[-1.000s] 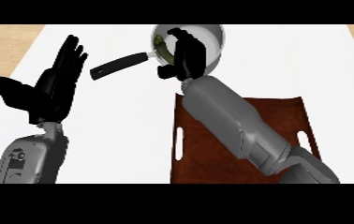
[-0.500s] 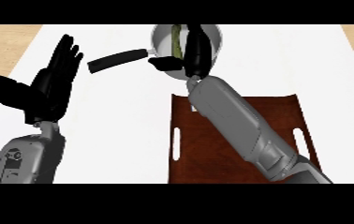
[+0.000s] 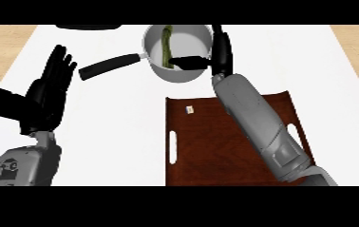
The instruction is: Pick the squash from the tray and place it in the pot
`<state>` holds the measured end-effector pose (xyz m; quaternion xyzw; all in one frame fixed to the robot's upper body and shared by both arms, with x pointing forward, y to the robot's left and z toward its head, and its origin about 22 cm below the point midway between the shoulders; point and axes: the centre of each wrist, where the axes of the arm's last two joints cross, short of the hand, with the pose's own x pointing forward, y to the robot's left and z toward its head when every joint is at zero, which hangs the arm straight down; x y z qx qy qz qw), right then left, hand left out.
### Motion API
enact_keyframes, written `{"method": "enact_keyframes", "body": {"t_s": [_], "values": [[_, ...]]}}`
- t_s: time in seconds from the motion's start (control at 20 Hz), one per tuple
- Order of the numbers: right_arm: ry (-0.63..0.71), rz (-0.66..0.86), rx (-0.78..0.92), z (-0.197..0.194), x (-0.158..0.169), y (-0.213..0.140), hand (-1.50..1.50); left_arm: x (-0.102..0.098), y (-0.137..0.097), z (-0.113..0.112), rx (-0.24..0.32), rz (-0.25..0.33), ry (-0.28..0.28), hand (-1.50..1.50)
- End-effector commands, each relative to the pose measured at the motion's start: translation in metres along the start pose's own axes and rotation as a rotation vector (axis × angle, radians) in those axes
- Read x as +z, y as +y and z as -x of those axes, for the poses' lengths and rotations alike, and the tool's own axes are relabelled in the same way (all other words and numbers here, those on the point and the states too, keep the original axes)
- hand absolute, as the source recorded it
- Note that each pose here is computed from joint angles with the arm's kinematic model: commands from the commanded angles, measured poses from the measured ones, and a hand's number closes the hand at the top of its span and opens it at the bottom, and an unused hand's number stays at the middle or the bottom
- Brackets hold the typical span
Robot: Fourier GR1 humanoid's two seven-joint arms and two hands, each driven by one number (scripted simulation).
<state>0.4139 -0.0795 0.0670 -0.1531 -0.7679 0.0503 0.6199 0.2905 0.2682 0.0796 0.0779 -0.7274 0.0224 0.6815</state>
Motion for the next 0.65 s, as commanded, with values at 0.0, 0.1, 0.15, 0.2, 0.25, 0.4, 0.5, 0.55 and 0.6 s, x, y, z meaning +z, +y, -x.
{"method": "enact_keyframes", "body": {"t_s": [0.0, 0.1, 0.15, 0.2, 0.25, 0.4, 0.5, 0.55, 0.6], "values": [[-0.001, -0.028, -0.042, 0.026, -0.002, -0.026, -1.5, -0.01, 0.02, -0.009, -0.005, -0.009, 0.017, 0.0], [-0.003, -0.033, -0.034, 0.042, -0.004, -0.04, -1.5, 0.0, 0.015, -0.013, -0.006, -0.025, 0.026, 0.0], [0.002, -0.053, -0.018, 0.035, -0.001, -0.028, -1.5, 0.017, 0.019, 0.005, -0.014, -0.008, 0.001, 0.0], [-0.019, -0.043, -0.054, 0.036, -0.006, -0.032, -1.5, 0.005, 0.014, -0.009, -0.004, -0.009, 0.018, 0.0], [0.003, -0.075, -0.021, 0.042, -0.012, -0.046, -1.5, -0.005, 0.008, 0.008, -0.02, -0.023, -0.005, 0.0], [-0.006, -0.068, -0.008, 0.045, -0.016, -0.063, -1.5, -0.005, 0.014, 0.008, -0.02, -0.024, 0.014, 0.0], [0.001, -0.088, -0.015, 0.039, -0.013, -0.071, -1.5, 0.001, 0.025, 0.01, -0.021, -0.034, 0.008, 0.0], [-0.001, -0.083, -0.03, 0.04, -0.011, -0.064, -1.5, 0.008, 0.007, 0.024, -0.012, -0.02, 0.017, 0.0], [0.013, -0.093, -0.019, 0.028, -0.002, -0.052, -1.5, 0.006, 0.013, -0.006, -0.008, -0.032, 0.019, 0.0]]}}
